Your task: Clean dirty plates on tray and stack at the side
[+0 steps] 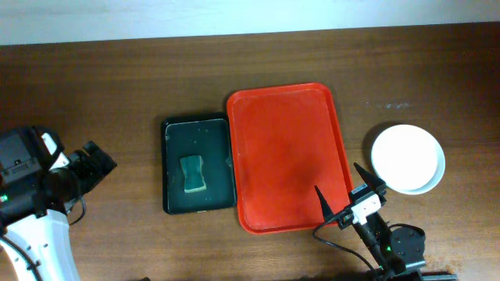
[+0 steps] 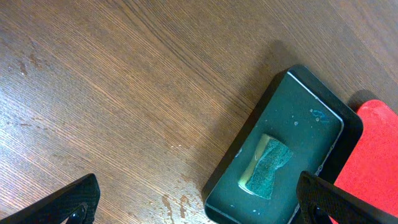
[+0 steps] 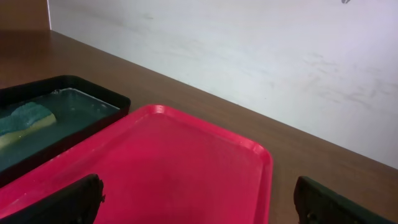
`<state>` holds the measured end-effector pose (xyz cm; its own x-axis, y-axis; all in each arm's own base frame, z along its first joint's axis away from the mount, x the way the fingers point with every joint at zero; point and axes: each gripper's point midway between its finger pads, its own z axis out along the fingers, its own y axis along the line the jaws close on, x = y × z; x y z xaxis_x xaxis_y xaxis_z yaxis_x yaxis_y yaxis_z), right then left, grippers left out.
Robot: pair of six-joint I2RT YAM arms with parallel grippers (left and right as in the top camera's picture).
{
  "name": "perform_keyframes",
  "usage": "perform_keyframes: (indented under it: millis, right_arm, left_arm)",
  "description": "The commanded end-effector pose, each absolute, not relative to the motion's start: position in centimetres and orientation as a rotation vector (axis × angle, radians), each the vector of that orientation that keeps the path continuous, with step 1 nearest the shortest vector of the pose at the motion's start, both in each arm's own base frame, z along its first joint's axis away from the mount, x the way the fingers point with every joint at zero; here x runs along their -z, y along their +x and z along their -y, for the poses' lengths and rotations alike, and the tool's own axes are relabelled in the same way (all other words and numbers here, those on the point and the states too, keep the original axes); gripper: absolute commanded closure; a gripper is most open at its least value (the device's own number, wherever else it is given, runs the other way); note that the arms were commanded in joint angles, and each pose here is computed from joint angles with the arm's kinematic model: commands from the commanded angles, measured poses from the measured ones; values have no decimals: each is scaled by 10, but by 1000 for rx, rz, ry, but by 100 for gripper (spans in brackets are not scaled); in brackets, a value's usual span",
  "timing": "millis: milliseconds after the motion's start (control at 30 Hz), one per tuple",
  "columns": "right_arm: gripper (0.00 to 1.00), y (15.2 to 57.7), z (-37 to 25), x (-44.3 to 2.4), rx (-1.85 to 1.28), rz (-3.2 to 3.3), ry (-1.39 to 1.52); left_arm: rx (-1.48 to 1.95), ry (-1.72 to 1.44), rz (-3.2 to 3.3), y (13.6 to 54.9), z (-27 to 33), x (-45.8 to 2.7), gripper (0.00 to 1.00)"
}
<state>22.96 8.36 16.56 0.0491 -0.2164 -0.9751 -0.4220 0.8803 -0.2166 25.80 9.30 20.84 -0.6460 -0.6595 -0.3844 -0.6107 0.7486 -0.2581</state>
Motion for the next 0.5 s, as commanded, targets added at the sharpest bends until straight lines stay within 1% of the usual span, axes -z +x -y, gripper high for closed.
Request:
perform_keyframes:
  millis: [0,467]
  right_arm:
    - [2,229,-85,-163,-173,-1535,-521]
    - [2,229,-85,-163,-173,-1535,-521]
  left_arm:
    - [150,-958,-2466,259,-94,-215,1]
    - [157,-931,-2479,260,-87,-214,1]
